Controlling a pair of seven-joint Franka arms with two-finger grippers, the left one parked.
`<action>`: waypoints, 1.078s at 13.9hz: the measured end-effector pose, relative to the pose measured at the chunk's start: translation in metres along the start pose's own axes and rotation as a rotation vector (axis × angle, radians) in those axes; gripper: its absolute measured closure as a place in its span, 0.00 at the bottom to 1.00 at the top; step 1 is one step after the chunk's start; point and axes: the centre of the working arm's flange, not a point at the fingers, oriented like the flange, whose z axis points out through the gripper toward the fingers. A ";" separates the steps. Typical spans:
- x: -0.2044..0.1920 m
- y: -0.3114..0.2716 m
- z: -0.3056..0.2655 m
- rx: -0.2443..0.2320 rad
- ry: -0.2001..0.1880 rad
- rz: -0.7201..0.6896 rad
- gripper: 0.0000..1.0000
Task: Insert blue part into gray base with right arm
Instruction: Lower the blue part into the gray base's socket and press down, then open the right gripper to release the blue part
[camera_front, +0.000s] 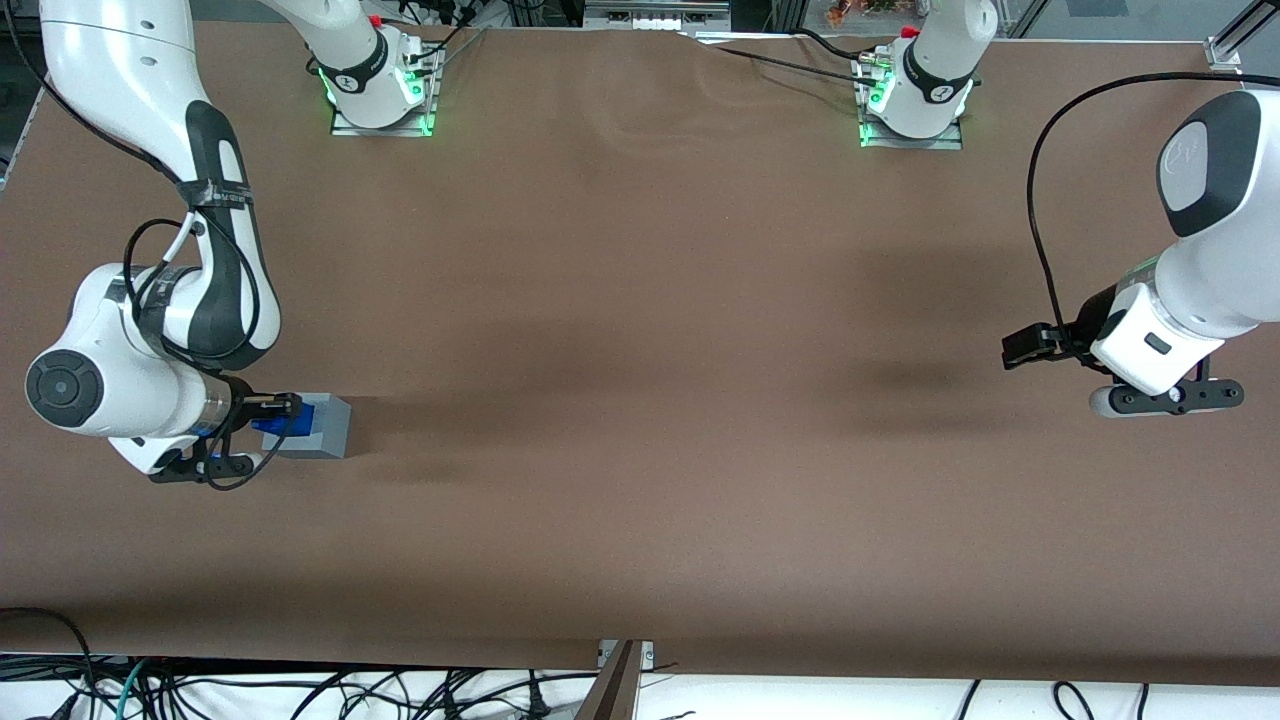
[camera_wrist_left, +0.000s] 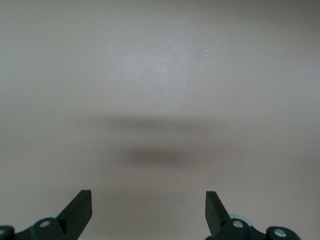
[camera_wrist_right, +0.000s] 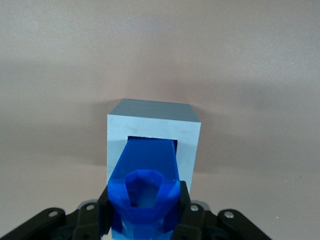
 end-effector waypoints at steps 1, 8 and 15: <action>0.001 0.000 0.002 -0.001 0.000 0.005 0.50; 0.001 -0.001 0.004 -0.002 0.000 0.013 0.49; 0.002 -0.002 0.002 -0.003 0.008 0.011 0.10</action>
